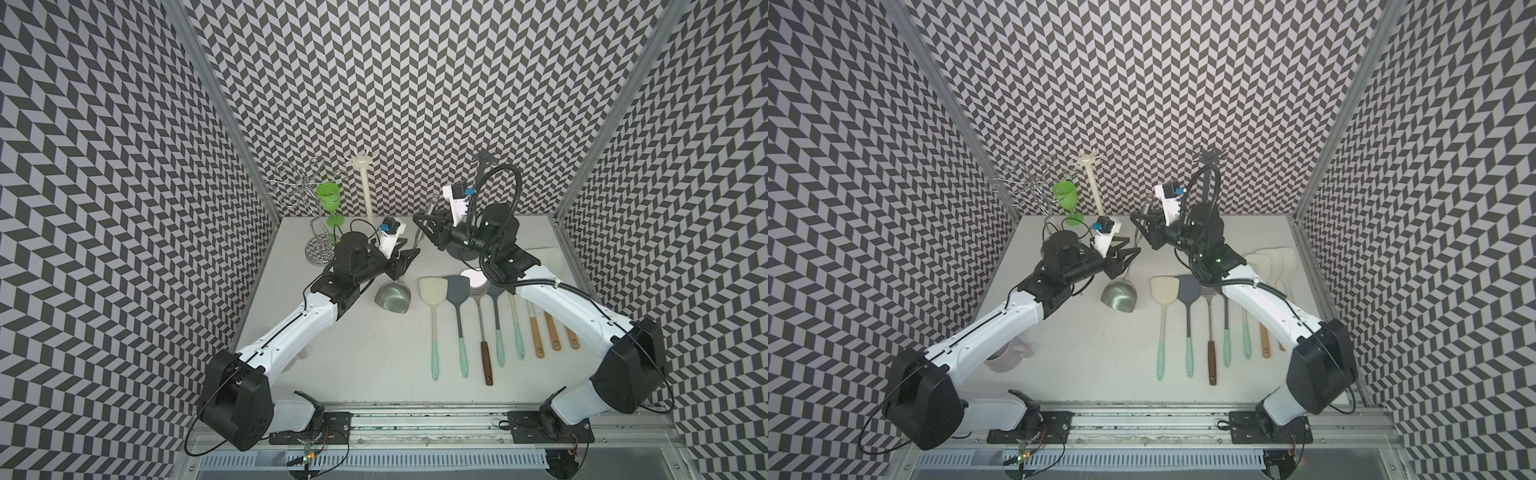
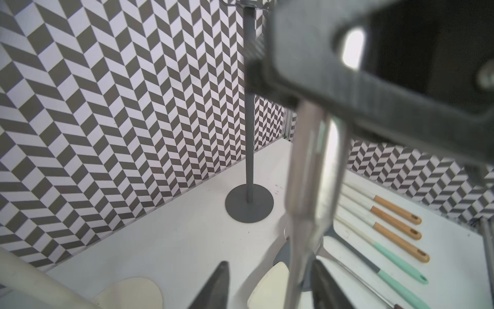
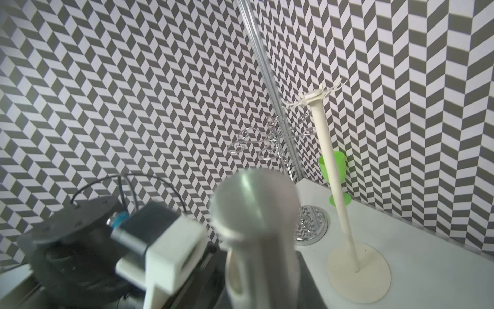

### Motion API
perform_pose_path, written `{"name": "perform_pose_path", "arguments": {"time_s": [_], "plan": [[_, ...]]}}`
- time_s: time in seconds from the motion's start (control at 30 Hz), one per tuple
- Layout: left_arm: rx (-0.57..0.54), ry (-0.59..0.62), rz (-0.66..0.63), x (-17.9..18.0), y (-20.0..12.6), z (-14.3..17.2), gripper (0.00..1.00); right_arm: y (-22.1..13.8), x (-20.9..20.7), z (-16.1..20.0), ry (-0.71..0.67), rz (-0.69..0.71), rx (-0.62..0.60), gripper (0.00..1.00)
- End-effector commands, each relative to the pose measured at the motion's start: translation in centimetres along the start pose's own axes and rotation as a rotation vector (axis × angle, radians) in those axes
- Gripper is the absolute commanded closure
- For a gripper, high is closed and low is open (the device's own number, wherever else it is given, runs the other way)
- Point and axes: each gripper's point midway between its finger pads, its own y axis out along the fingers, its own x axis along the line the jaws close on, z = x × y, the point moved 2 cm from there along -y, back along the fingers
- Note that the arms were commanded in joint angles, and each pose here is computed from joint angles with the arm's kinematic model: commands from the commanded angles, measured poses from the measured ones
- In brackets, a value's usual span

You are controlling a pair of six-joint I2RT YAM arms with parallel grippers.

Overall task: Take the spatula off the kitchen utensil rack
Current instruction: Place the spatula at the center of the board.

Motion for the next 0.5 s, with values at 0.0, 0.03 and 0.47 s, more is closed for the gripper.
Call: {"name": "perform_pose_path", "arguments": {"time_s": [0.0, 0.03, 0.47], "plan": [[-0.116, -0.148, 0.019, -0.6, -1.9, -4.4, 0.15, -2.8, 2.2, -4.8, -0.076, -0.001, -0.232, 1.0], [-0.13, -0.204, 0.026, -0.7, -2.5, -4.8, 0.02, -3.4, 2.2, -5.1, -0.084, 0.012, -0.27, 1.0], [-0.262, -0.979, 0.293, -1.5, -7.9, -5.2, 0.0, -9.7, 4.1, -6.4, -0.216, 0.069, -0.683, 1.0]]}}
